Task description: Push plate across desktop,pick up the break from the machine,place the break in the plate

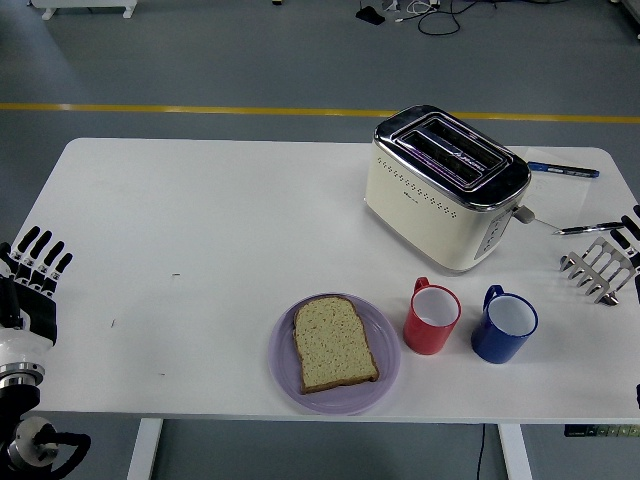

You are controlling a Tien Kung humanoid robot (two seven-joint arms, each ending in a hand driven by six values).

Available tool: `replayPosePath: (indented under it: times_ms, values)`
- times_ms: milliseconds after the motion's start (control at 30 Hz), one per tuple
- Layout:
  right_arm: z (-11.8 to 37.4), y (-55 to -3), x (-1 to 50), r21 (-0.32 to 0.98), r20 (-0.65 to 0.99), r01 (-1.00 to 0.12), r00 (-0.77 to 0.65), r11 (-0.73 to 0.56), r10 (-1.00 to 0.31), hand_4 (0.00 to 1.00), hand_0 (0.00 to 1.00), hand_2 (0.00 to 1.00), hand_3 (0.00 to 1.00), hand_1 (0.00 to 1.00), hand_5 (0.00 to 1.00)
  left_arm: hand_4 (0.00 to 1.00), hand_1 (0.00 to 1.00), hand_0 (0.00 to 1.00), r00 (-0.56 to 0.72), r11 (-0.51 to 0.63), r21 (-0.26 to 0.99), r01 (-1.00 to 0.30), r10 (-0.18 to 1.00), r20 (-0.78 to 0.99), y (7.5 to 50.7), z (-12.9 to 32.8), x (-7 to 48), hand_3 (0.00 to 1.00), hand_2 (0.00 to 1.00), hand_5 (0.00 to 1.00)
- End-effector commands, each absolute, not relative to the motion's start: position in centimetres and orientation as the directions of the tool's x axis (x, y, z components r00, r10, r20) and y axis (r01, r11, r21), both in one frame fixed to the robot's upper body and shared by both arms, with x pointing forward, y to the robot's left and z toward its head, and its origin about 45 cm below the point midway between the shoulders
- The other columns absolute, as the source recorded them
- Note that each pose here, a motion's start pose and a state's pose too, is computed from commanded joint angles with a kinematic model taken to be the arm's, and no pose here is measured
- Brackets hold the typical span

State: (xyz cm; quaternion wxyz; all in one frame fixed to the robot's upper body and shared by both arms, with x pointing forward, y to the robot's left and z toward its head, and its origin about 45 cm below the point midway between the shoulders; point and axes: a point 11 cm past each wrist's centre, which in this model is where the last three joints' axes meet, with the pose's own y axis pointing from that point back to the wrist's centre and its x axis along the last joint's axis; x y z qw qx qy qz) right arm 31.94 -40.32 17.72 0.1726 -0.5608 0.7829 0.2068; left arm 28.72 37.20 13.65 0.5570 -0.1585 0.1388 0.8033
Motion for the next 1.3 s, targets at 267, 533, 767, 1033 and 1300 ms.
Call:
replayPosePath:
  times_ms: [267,533,767,1033,1300]
  values:
    - [17.4,-41.0,31.9,0.13,-0.5,-0.948,-0.316,0.29,-0.807,0.471,0.739,0.725,0.744,0.712,0.423,0.527,0.785,0.786,-0.305,-0.309,0.058,-0.949,0.862,-0.405,36.7,13.5,29.1,0.775,0.823,0.998]
    - [16.8,-41.1,31.6,0.141,-0.498,-0.949,-0.313,0.281,-0.808,0.463,0.738,0.722,0.738,0.709,0.457,0.532,0.784,0.787,-0.27,-0.267,0.063,-0.962,0.877,-0.397,36.8,14.0,29.2,0.778,0.822,0.998]
    - [16.5,-41.6,31.1,0.13,-0.486,-0.947,-0.319,0.294,-0.814,0.464,0.735,0.718,0.734,0.705,0.486,0.533,0.788,0.79,-0.235,-0.227,0.067,-0.972,0.893,-0.384,37.8,14.7,29.1,0.78,0.823,0.998]
    - [16.1,-42.0,30.8,0.125,-0.478,-0.955,-0.295,0.269,-0.827,0.47,0.732,0.713,0.728,0.701,0.494,0.535,0.792,0.796,-0.189,-0.161,0.102,-0.982,0.898,-0.398,38.3,15.0,28.9,0.783,0.825,0.998]
    - [15.9,-43.0,30.1,0.127,-0.472,-0.956,-0.291,0.263,-0.832,0.476,0.731,0.71,0.718,0.697,0.498,0.536,0.796,0.799,-0.181,-0.153,0.102,-0.983,0.907,-0.38,39.2,15.3,28.5,0.786,0.829,0.998]
